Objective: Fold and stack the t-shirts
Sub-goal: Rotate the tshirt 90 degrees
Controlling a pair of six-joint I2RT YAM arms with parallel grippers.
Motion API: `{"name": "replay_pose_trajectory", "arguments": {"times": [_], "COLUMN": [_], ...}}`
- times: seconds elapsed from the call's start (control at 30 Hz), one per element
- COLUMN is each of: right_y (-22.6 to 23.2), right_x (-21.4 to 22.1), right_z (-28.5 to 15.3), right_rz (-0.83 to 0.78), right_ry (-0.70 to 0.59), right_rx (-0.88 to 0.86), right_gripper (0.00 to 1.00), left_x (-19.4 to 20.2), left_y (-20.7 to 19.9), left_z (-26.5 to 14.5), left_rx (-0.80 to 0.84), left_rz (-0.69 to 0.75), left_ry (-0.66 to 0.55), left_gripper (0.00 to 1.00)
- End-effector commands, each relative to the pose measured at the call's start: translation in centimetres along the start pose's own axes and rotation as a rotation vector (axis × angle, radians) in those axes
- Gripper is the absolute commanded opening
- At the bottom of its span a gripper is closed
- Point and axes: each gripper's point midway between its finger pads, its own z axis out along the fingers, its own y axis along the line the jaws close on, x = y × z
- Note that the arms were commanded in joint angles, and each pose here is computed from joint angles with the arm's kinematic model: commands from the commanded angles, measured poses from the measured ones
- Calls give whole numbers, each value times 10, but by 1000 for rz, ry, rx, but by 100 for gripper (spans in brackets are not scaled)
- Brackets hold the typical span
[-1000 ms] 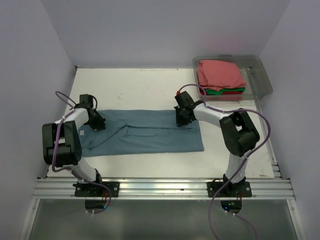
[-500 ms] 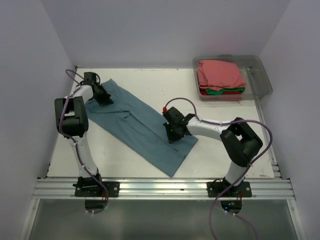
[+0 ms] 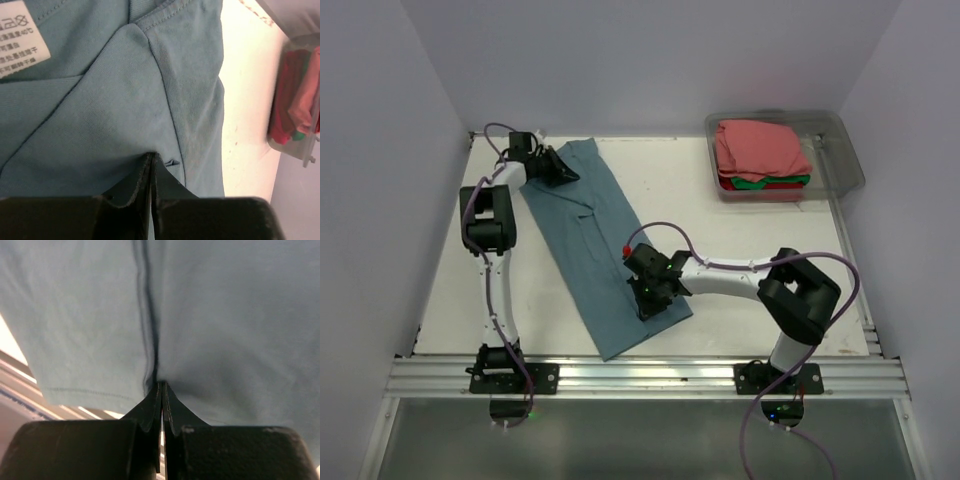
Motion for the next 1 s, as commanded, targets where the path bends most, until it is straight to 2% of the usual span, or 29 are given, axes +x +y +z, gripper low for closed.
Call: {"name": "replay_pose_trajectory", "arguments": {"times": [0.0, 0.1, 0.17, 0.27, 0.3, 0.37, 0.43, 0.47, 0.5, 0.53, 0.57, 0.63, 0.67, 0.7, 0.73, 0.77, 0.8, 0.83, 0.87, 0.9, 0.93, 0.97], "right_y": [28, 41, 51, 63, 70, 76, 82, 92, 91, 87, 89, 80, 75, 66, 61, 62, 45, 34, 26, 17, 5, -2], "right_x": [3, 1, -7, -18, -27, -37, -61, -83, -95, -106, -133, -160, -174, -198, -211, -228, -245, -255, -265, -287, -292, -301], "right_z": [-12, -17, -26, -37, -44, -53, -69, -85, -93, -101, -120, -138, -146, -158, -161, -173, -175, -156, -152, -165, -135, -129], "right_rz": [14, 11, -1, -30, -53, -85, -141, -166, -214, -230, -260, -260, -250, -228, -210, -196, -165, -153, -146, -136, -128, -119], "right_ry": [14, 7, -25, -55, -81, -108, -172, -237, -281, -310, -402, -474, -510, -558, -575, -606, -616, -588, -586, -627, -568, -565], "right_rx": [-82, -137, -174, -212, -230, -238, -215, -215, -186, -149, -100, -48, -25, -19, -22, -52, -44, -23, -6, -2, 23, 35], "right_gripper": [0, 0, 0, 0, 0, 0, 0, 20, 27, 34, 59, 68, 71, 79, 81, 83, 83, 83, 83, 83, 82, 82], "left_x": [38, 24, 20, 1, -6, -22, -34, -46, -49, -54, -63, -70, -81, -74, -72, -74, -56, -49, -44, -24, -15, -9], "left_y": [1, -27, -65, -107, -121, -156, -180, -204, -212, -220, -232, -232, -240, -221, -214, -218, -191, -184, -189, -163, -157, -161], "left_z": [40, 40, 39, 17, 8, -21, -45, -72, -84, -97, -123, -145, -174, -177, -186, -216, -211, -218, -245, -241, -247, -268], "left_rx": [69, 216, 328, 412, 439, 483, 503, 510, 494, 477, 424, 321, 254, 169, 118, 61, -10, -40, -67, -131, -154, -163], "left_rz": [7, 19, 83, 176, 211, 276, 337, 384, 398, 450, 460, 503, 515, 476, 472, 465, 418, 404, 401, 358, 338, 342], "left_ry": [92, 53, 32, -24, -50, -106, -157, -218, -235, -276, -333, -395, -484, -469, -489, -563, -527, -538, -599, -560, -564, -604], "left_gripper": [7, 10, 11, 19, 27, 34, 51, 57, 73, 82, 100, 100, 100, 100, 100, 100, 100, 100, 100, 100, 100, 100]}}
